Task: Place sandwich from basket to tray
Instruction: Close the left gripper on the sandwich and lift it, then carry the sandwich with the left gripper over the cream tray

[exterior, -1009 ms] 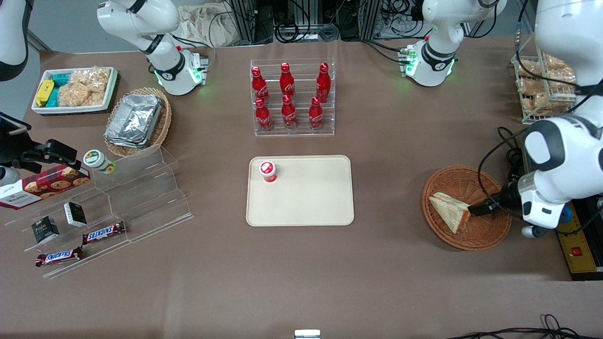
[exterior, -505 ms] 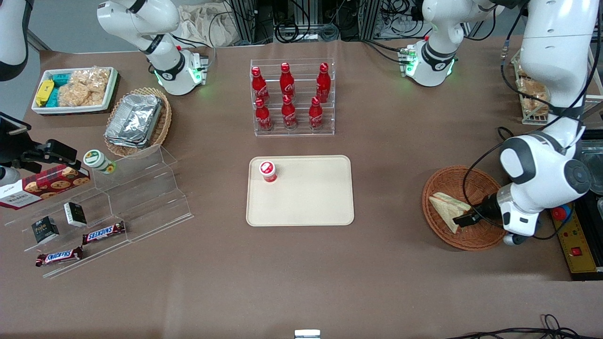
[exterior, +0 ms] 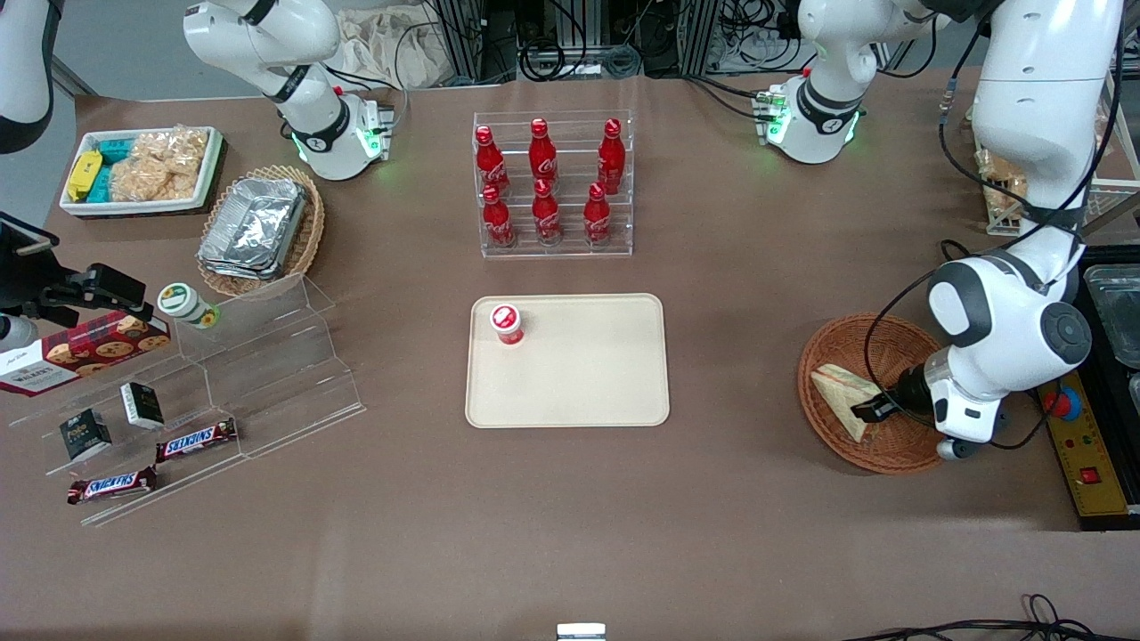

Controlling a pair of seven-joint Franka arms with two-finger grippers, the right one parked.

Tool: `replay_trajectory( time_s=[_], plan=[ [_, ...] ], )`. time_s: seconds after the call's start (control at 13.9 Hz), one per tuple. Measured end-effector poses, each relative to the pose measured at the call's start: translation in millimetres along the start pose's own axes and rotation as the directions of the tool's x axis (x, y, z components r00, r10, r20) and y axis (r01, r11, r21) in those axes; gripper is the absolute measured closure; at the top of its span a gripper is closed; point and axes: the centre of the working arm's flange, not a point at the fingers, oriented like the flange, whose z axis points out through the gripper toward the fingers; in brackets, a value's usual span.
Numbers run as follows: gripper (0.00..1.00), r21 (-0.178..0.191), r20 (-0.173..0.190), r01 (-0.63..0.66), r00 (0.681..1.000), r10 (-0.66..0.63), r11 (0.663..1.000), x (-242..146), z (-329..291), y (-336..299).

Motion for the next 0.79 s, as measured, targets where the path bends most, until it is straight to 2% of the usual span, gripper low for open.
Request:
replay_trajectory(
  time_s=[0.22,0.5,0.79],
  plan=[
    [0.80,0.035,0.010,-0.083,0.997,0.083,0.996,-8.2,-52.0,21.1],
    [0.85,0.110,0.047,-0.185,0.982,0.181,0.977,-29.0,-194.5,49.9],
    [0.85,0.183,0.088,-0.254,0.966,0.241,0.950,-77.9,-301.0,89.8]
  ],
)
